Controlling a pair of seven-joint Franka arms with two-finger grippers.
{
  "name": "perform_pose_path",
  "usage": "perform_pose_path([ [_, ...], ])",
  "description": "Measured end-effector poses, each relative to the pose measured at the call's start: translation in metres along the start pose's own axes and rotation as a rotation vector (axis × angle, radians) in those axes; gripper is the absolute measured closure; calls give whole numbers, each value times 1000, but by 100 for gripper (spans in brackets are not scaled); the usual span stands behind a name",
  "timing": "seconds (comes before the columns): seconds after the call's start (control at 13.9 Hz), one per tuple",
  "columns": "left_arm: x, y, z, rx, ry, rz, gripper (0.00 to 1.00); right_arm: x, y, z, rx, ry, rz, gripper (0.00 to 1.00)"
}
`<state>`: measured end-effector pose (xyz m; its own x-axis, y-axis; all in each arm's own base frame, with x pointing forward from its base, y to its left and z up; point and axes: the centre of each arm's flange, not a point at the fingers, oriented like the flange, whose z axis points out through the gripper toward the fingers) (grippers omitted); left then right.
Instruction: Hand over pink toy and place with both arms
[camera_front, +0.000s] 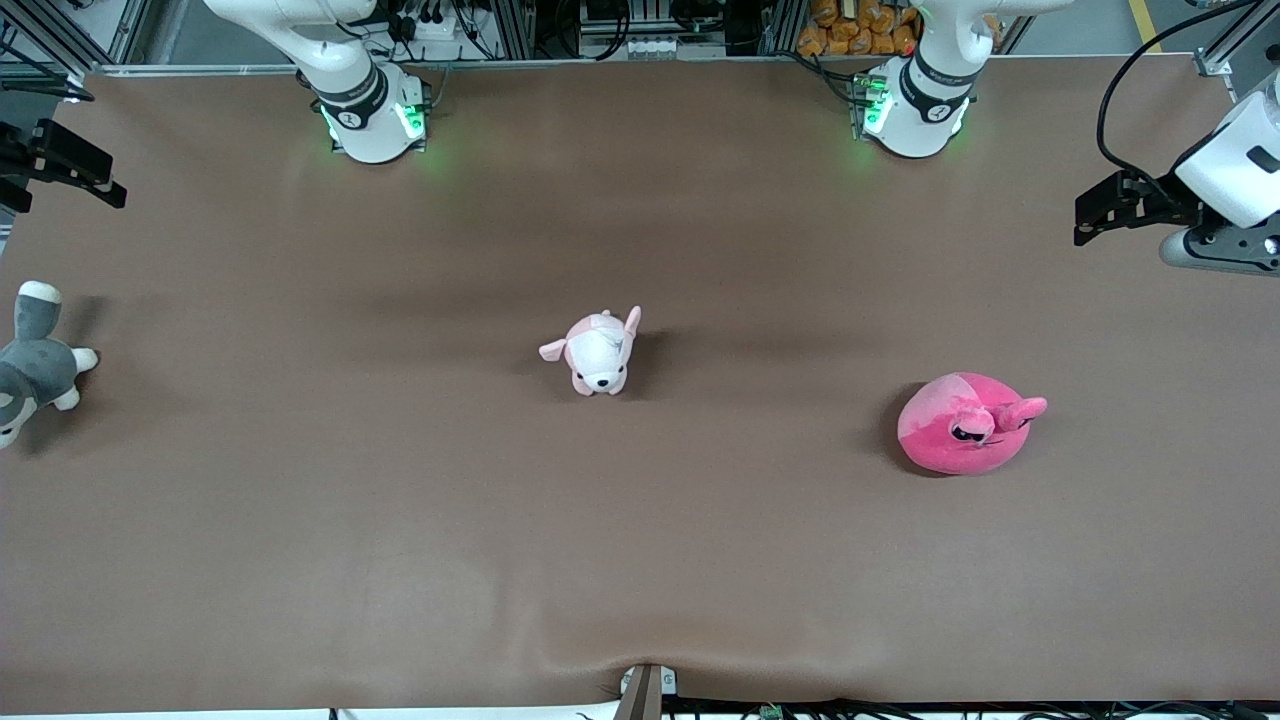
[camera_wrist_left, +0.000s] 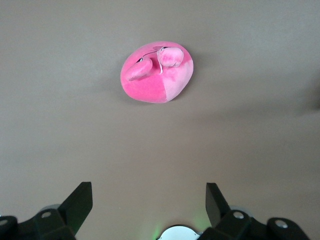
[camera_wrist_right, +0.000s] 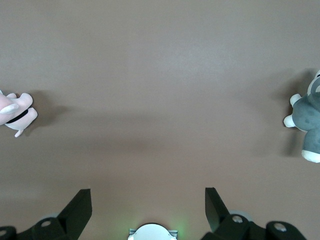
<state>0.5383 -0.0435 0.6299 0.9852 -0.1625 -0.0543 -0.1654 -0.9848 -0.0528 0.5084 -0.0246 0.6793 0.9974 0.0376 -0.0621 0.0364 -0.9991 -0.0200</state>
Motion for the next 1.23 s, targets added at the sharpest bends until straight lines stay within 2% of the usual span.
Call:
perform_pose_path([
  [1.01, 4, -2, 11, -3, -28, -12, 0, 1, -7, 1, 0, -4, -13, 0],
  [1.23, 10, -4, 21, -4, -48, -90, 0, 1, -7, 1, 0, -4, -13, 0],
])
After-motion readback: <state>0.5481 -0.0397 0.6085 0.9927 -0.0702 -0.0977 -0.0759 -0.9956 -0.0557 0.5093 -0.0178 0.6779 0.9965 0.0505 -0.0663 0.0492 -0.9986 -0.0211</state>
